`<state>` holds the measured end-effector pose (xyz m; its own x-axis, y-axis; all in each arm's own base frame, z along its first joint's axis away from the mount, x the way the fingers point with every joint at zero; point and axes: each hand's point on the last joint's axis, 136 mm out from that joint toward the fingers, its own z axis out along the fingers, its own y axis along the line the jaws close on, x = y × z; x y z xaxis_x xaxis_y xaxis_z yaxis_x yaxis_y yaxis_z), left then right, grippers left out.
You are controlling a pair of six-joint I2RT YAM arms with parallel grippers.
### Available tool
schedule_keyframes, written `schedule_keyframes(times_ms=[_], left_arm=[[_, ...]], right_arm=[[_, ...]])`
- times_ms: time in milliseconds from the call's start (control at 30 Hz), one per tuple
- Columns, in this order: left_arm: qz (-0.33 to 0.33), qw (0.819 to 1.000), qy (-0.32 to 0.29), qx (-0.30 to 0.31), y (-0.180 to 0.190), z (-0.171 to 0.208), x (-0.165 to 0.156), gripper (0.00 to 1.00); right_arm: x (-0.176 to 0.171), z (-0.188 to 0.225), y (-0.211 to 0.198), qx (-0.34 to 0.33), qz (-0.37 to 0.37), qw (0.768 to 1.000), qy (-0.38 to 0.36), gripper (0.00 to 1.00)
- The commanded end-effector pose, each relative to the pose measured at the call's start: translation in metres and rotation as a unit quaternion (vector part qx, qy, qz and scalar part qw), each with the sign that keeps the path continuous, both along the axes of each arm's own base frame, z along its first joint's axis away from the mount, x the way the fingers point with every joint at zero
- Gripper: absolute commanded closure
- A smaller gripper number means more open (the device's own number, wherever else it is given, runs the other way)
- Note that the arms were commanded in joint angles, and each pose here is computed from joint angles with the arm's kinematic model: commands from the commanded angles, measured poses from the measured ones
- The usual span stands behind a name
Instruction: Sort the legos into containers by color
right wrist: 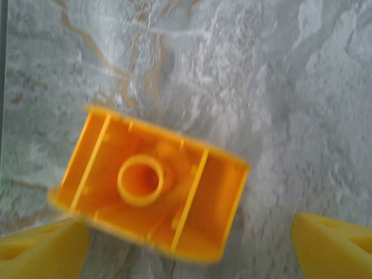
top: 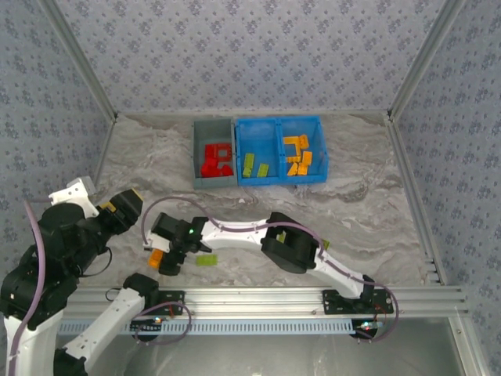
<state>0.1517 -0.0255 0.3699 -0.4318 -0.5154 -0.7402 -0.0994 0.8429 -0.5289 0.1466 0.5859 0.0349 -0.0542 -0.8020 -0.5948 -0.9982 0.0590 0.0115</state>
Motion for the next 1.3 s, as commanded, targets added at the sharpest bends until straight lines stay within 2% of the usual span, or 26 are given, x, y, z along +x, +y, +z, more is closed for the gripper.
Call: schedule_keyframes(times_ms=[0, 333, 467, 567, 667, 900, 1000, 1100, 1267], left_arm=[[0.006, 1.0, -0.009, -0.004, 0.003, 0.01, -0.002, 0.27], [0.002, 1.0, 0.005, -0.012, 0.0, 0.0, -0.003, 0.28], [0.024, 0.999, 0.019, -0.013, 0.008, -0.007, -0.007, 0.28], [0.066, 0.997, 0.042, -0.007, 0.024, -0.017, -0.015, 0.29], [0.126, 0.989, 0.074, 0.003, 0.046, -0.03, -0.028, 0.28], [0.17, 0.974, 0.148, 0.011, 0.058, -0.055, -0.044, 0.25], [0.178, 0.971, 0.157, 0.008, 0.059, -0.058, -0.046, 0.24], [0.171, 0.972, 0.164, 0.002, 0.054, -0.058, -0.044, 0.24], [0.088, 0.978, 0.187, 0.006, 0.018, -0.058, -0.018, 0.23]], right_arm=[[0.01, -0.016, 0.002, -0.023, -0.006, 1.0, 0.006, 0.08], [0.033, -0.011, 0.027, 0.003, -0.034, 0.999, 0.03, 0.09], [0.03, -0.011, 0.031, 0.01, -0.034, 0.998, 0.053, 0.2], [0.028, -0.01, 0.033, 0.014, -0.033, 0.997, 0.062, 0.28], [0.028, -0.006, 0.034, 0.019, -0.036, 0.997, 0.067, 0.37], [0.03, 0.009, 0.036, 0.037, -0.046, 0.996, 0.07, 0.56], [0.035, 0.027, 0.032, 0.059, -0.059, 0.994, 0.065, 0.62], [0.044, 0.053, 0.022, 0.091, -0.083, 0.991, 0.052, 0.64], [0.071, 0.117, -0.025, 0.135, -0.161, 0.978, 0.001, 0.66]])
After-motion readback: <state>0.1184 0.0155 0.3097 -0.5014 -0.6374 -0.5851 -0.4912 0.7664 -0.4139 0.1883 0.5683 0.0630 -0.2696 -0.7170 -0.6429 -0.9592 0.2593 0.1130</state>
